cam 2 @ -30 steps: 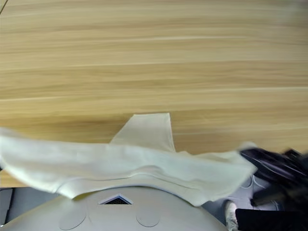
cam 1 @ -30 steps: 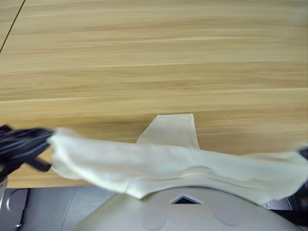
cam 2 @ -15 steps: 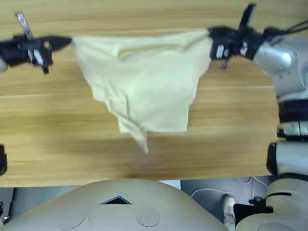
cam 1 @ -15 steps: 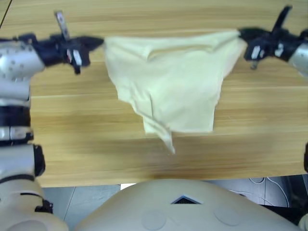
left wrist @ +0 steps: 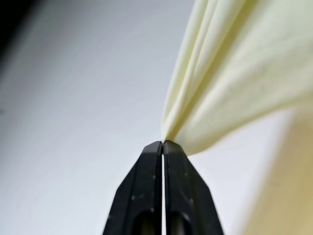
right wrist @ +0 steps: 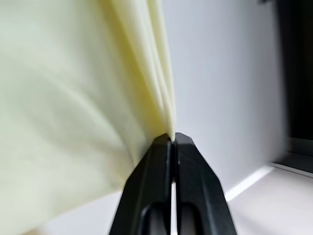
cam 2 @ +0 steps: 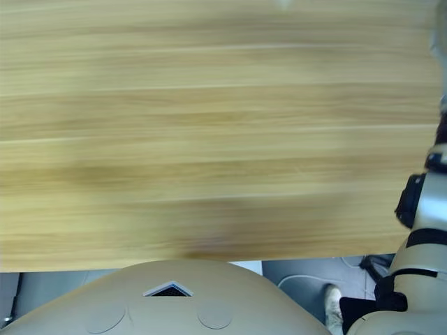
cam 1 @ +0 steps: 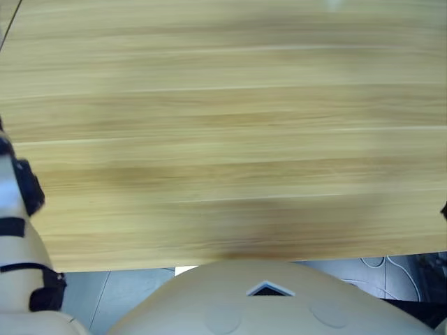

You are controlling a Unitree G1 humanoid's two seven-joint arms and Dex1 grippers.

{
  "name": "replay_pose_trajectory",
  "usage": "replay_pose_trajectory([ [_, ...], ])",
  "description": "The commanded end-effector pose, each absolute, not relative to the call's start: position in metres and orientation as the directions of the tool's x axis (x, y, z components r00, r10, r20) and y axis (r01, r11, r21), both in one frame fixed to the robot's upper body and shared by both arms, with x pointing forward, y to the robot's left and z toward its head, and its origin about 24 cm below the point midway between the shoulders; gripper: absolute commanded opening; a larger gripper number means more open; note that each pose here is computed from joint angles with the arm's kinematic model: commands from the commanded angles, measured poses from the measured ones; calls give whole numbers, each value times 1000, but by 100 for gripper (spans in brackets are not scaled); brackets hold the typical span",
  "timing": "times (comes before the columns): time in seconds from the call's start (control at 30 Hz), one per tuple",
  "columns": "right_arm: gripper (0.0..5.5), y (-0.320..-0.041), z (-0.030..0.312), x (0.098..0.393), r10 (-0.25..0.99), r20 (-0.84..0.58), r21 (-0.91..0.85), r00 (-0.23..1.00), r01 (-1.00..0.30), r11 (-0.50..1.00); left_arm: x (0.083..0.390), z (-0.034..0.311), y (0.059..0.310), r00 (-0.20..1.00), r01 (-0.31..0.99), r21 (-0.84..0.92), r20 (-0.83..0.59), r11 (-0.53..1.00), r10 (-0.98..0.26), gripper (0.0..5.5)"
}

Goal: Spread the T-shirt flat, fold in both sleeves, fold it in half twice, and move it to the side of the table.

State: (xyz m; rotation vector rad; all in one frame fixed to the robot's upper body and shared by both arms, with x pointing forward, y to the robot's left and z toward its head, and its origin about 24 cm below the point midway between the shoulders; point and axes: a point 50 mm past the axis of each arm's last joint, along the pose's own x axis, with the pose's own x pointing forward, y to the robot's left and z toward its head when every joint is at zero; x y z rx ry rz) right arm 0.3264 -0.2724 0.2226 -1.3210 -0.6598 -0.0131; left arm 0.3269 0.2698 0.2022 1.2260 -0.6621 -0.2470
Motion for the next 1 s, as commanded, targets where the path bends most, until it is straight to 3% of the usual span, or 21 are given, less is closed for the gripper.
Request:
replay_pose_trajectory([
  [0.03, 3, -239, 136, 265, 573, 169, -930, 802, -63, 363, 247, 58, 262, 746, 392, 875, -121, 285, -655, 0],
  [0.1, 3, -226, 111, 234, 686, 6, -922, 727, -262, 286, 241, 51, 262, 740, 431, 855, -150, 290, -656, 0],
  [0.23, 3, -223, 93, 191, 773, -168, -856, 611, -480, 193, 237, 48, 260, 737, 455, 840, -168, 297, -655, 0],
  [0.47, 3, -241, 75, 166, 755, -370, -777, 542, -626, 69, 228, 53, 258, 692, 488, 844, -218, 223, -688, 0],
  [0.67, 3, -258, 56, 148, 667, -557, -687, 495, -725, -36, 178, 36, 257, 485, 667, 742, -504, -71, -714, 0],
  [0.8, 3, -252, 52, 123, 694, -610, -607, 383, -789, -98, 161, 37, 255, 440, 679, 718, -564, -152, -699, 0],
  [1.0, 3, -232, 60, 89, 794, -567, -531, 222, -835, -145, 132, 33, 253, 352, 728, 642, -651, -240, -673, 0],
])
